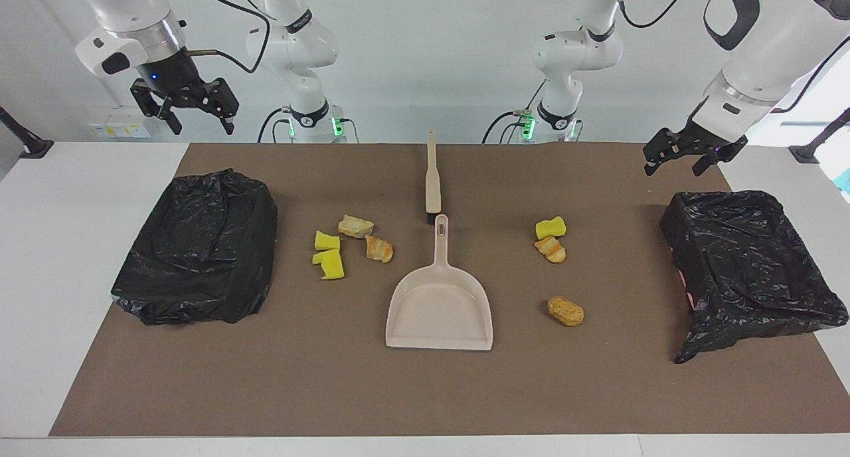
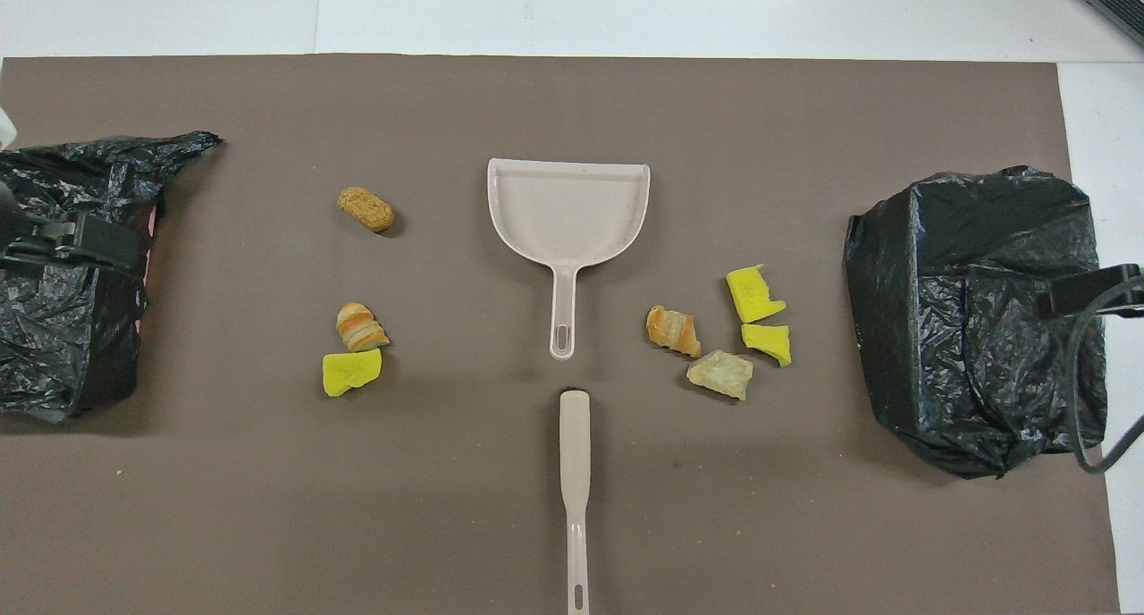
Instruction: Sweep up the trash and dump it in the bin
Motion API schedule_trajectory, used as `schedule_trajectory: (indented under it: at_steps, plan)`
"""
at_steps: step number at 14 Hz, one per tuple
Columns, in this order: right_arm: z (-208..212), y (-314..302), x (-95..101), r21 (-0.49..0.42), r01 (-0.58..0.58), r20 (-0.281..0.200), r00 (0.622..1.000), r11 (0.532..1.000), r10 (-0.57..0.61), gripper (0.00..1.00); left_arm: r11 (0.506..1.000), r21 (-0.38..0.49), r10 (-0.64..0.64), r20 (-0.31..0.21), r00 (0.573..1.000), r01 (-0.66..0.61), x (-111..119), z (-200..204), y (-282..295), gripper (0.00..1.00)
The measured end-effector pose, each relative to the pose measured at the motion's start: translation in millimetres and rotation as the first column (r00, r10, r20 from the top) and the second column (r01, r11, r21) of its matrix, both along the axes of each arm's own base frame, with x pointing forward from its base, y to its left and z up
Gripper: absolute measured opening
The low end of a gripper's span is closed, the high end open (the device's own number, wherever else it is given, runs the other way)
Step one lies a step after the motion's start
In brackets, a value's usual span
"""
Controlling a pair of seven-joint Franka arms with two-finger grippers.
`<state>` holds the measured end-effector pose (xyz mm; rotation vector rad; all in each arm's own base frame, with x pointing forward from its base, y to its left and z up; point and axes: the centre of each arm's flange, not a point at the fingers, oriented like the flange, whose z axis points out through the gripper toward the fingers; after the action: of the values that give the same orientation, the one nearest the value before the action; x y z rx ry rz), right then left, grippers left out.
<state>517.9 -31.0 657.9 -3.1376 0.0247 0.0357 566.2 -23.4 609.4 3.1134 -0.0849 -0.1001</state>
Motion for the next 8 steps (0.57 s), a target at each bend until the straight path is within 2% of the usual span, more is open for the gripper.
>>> schedule_trajectory:
  at_steps: [4, 8]
  plan:
    - [-2, -1, -0.8, 0.000, 0.002, -0.004, 1.000, 1.000, -0.002, 1.00, 1.000, -0.002, -0.014, 0.008, 1.000, 0.014, 2, -3, -6, 1.00]
    - [-3, -2, -1.4, 0.001, 0.003, -0.008, 1.000, 1.000, -0.003, 1.00, 0.997, -0.003, -0.077, 0.013, 0.997, 0.077, 1, -24, -44, 1.00]
